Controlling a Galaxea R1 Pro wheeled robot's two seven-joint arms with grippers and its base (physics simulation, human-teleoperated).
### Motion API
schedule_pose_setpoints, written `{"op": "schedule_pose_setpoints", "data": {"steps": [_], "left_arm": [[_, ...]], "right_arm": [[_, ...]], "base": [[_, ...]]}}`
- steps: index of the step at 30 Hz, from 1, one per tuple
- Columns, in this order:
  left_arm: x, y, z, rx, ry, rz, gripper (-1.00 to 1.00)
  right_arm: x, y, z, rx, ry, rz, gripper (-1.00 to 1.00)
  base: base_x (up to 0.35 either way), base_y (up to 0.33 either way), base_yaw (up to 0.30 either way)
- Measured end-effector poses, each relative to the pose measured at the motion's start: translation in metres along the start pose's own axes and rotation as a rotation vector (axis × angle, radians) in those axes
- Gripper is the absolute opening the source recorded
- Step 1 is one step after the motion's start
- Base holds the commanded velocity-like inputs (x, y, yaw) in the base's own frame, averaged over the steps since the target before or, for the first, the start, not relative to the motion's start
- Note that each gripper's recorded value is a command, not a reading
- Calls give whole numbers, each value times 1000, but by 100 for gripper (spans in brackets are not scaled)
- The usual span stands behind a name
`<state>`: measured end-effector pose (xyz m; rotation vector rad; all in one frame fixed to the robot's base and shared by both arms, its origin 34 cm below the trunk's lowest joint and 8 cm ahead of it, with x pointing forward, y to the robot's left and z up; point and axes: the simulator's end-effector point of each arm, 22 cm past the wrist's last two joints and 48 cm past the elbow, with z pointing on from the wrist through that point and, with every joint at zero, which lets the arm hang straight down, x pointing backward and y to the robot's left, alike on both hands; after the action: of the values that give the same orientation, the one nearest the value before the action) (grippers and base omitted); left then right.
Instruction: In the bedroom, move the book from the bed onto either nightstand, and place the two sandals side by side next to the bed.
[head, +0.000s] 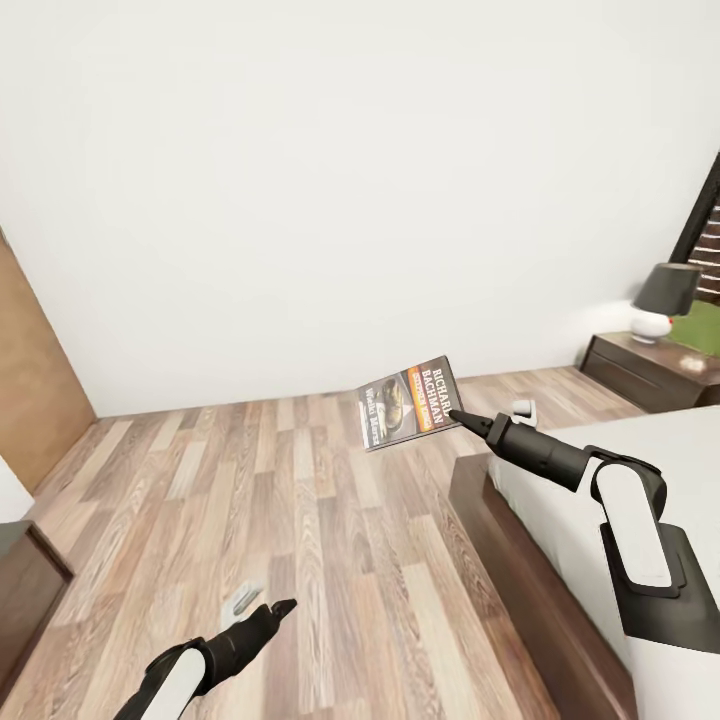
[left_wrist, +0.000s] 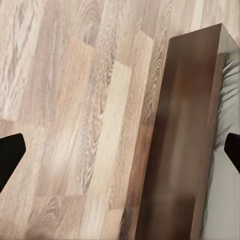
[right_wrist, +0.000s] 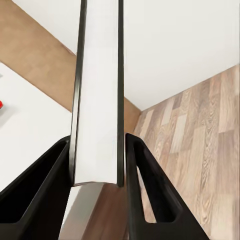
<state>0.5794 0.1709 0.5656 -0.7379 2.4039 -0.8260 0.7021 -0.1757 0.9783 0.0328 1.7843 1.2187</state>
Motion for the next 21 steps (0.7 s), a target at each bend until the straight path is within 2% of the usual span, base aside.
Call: {"op": "schedule_pose_setpoints", "data": {"steps": [21], "left_arm": [[0, 0, 0, 0, 0, 0, 100]], "right_arm": [[0, 0, 0, 2, 0, -1, -100]], "base": [[326, 4, -265]]}}
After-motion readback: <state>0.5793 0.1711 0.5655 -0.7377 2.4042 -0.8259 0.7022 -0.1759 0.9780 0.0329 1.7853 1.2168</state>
